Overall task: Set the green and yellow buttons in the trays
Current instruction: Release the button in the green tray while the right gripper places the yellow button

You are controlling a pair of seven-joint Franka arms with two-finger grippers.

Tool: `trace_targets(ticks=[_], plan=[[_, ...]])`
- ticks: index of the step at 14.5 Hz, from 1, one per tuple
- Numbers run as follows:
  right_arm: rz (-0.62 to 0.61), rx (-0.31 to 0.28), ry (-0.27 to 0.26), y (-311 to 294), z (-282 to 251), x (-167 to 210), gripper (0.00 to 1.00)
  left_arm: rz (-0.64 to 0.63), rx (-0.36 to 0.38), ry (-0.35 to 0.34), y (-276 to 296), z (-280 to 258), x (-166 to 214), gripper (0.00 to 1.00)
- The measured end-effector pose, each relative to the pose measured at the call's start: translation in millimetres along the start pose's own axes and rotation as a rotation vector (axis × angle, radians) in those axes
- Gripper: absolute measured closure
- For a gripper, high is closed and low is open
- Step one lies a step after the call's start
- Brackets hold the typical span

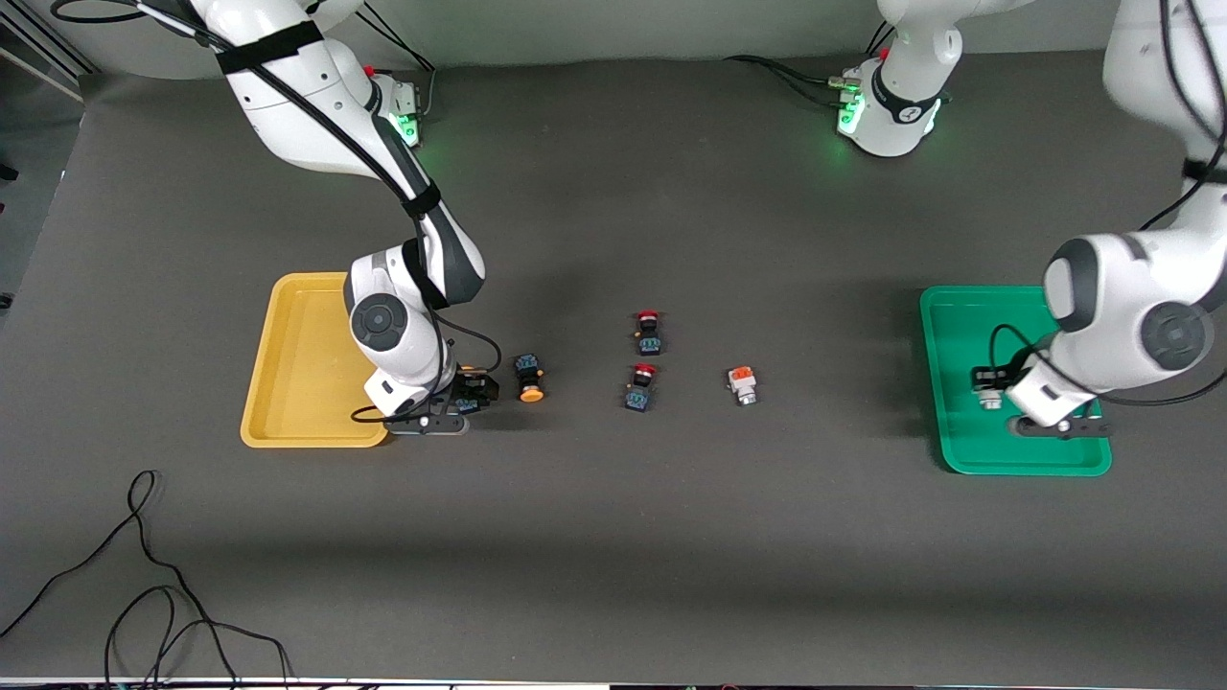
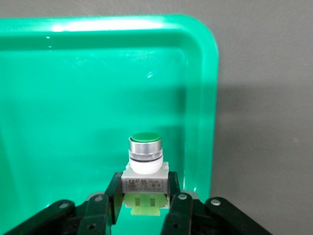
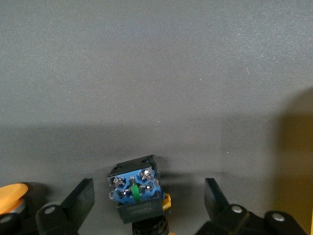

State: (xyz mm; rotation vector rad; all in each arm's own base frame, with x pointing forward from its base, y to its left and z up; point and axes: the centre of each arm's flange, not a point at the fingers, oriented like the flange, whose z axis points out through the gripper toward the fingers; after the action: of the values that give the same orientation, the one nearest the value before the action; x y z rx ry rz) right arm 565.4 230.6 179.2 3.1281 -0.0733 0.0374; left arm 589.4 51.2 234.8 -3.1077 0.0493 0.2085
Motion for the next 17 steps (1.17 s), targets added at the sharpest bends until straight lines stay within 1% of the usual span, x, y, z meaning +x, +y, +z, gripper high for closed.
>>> trace_targets(ticks=[1, 2, 3, 5, 7, 8, 10, 11, 13, 15, 17], plan=[[0.0, 0.001, 0.002, 0, -1, 1, 0.02, 0.004, 0.001, -0.005, 0, 9, 1, 0.59], [0.001, 0.001, 0.004, 0, -1, 2, 0.1, 0.006, 0.002, -0.007, 0, 14, 1, 0.59], [0.001, 0.001, 0.004, 0, -2, 2, 0.23, 0.007, 0.003, -0.008, 0, 15, 1, 0.53], [0.001, 0.001, 0.004, 0, -2, 2, 0.44, 0.008, 0.007, 0.001, -1, 10, 3, 0.33], [0.001, 0.001, 0.004, 0, -2, 2, 0.59, 0.023, 0.03, -0.002, -3, -2, 5, 0.14], [0.001, 0.002, 0.005, 0, -2, 2, 0.59, 0.024, 0.04, -0.014, -5, -14, 6, 0.02], [0.005, 0.001, 0.004, 1, -6, 5, 0.59, 0.017, 0.052, -0.044, -9, -57, 12, 0.0], [0.011, -0.001, -0.005, 4, -13, 8, 0.59, 0.014, 0.057, -0.053, -9, -85, 15, 0.0], [0.033, -0.012, -0.038, 22, -43, 18, 0.59, 0.024, 0.064, -0.047, 1, -133, 21, 0.0], [0.021, -0.012, -0.065, 60, -85, 30, 0.59, 0.06, 0.061, -0.039, 37, -147, 25, 0.0], [-0.002, -0.008, -0.077, 108, -116, 37, 0.59, 0.049, 0.055, -0.044, 103, -140, 26, 0.0]])
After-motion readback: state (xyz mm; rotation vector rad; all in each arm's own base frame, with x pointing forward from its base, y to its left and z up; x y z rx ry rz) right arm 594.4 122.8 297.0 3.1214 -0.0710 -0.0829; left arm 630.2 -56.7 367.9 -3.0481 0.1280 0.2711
